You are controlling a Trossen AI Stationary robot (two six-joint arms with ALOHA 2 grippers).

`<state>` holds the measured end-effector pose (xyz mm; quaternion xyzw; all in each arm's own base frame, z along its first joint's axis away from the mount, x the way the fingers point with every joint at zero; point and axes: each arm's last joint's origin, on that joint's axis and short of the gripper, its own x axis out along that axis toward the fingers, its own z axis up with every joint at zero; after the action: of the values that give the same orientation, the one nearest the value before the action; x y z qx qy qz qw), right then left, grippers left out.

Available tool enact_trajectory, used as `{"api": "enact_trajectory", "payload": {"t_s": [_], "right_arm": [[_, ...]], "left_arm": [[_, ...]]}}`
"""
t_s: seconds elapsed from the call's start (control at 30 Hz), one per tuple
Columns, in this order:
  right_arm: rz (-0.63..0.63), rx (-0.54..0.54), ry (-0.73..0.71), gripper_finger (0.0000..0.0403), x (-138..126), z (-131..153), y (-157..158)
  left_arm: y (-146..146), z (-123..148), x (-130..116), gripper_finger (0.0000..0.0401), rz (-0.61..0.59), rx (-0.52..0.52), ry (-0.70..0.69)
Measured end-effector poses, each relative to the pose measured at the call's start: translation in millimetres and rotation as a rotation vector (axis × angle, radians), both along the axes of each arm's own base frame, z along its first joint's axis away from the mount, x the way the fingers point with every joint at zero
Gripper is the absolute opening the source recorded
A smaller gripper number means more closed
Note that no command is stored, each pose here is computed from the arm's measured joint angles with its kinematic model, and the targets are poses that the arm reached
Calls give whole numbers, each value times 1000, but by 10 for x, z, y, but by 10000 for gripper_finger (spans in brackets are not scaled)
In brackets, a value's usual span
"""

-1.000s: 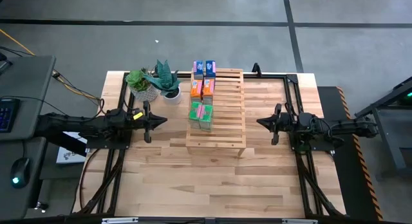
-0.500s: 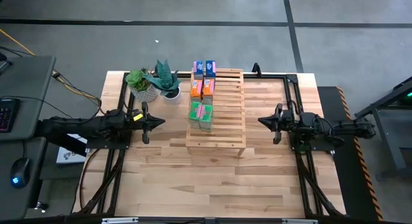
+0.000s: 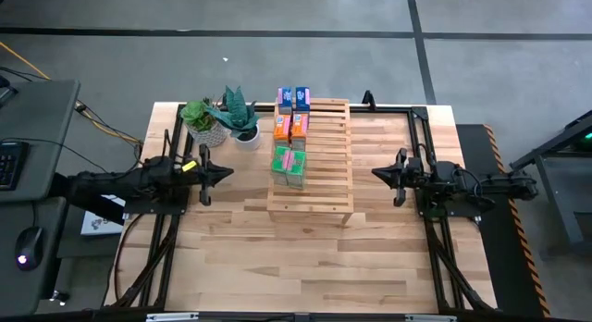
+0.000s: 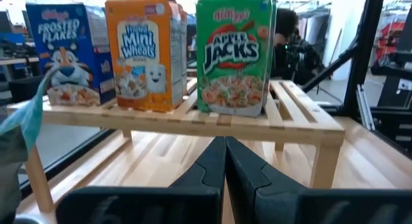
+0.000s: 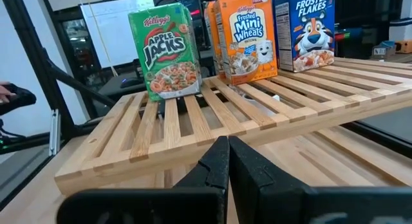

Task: Stack cereal on shelf
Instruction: Return to home position

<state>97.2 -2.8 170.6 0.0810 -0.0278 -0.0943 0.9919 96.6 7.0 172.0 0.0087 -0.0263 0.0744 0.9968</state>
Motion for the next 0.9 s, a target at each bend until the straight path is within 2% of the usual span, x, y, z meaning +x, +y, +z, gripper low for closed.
{"api": "enact_trajectory", "payload": {"t_s": [0.9], "right_arm": [[0, 0, 0, 0, 0, 0, 0]], "left_arm": [[0, -21, 1, 0, 0, -1, 21]]}}
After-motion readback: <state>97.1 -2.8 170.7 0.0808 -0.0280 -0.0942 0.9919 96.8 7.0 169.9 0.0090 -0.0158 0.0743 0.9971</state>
